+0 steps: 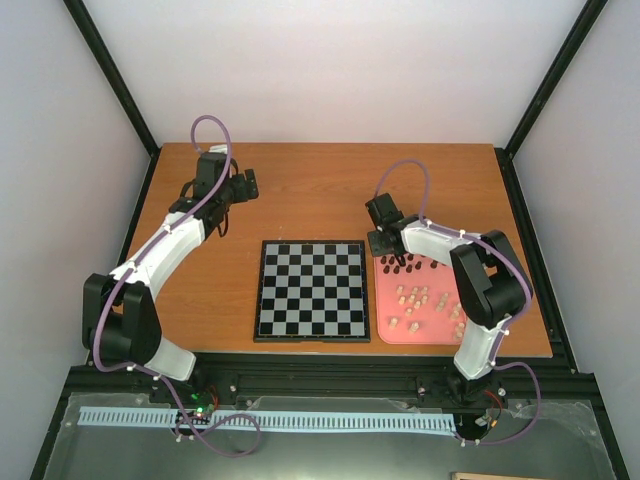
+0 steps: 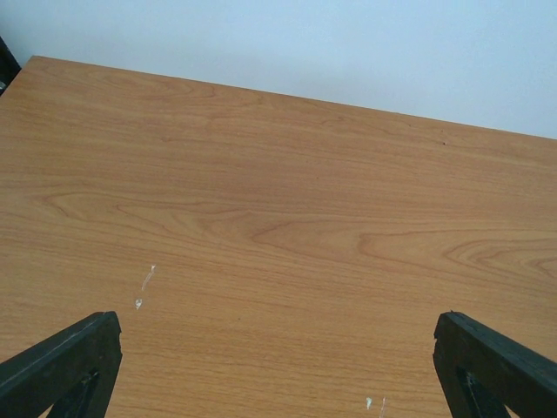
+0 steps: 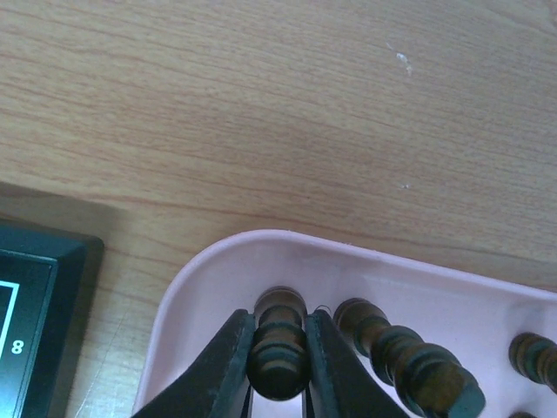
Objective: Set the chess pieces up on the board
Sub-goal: Pick up the chess piece from the storage box, then place the chess piece on the chessboard.
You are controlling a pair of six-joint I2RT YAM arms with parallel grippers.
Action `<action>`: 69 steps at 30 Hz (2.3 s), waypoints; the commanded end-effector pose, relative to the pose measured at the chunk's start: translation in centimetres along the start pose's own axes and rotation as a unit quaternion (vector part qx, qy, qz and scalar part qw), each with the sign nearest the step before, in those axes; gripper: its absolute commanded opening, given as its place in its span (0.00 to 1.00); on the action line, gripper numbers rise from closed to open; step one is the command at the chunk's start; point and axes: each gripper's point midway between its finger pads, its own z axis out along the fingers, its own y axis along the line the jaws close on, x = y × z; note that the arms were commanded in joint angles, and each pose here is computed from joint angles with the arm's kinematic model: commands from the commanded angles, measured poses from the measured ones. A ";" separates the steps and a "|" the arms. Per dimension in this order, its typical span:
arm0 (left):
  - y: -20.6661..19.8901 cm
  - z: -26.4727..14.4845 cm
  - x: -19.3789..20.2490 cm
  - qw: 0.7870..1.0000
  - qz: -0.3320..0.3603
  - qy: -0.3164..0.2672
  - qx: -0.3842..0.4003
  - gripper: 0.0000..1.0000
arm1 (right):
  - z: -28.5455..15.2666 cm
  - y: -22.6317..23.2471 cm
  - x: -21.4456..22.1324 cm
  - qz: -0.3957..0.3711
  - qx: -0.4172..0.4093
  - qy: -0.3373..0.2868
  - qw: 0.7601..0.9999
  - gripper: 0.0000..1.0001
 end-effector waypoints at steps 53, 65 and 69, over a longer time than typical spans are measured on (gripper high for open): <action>1.4 -2.6 -2.9 0.998 -0.011 -0.036 -0.041 1.00 | -5.9 21.2 -6.3 -0.132 -0.184 -0.091 0.970 0.03; 1.4 -2.1 -2.5 0.999 -0.010 -0.031 -0.042 1.00 | -4.7 20.9 -4.3 -0.138 -0.183 -0.071 0.971 0.03; 1.3 -2.1 -2.6 0.999 -0.010 -0.032 -0.041 1.00 | -4.3 21.0 -4.3 -0.138 -0.182 -0.072 0.971 0.03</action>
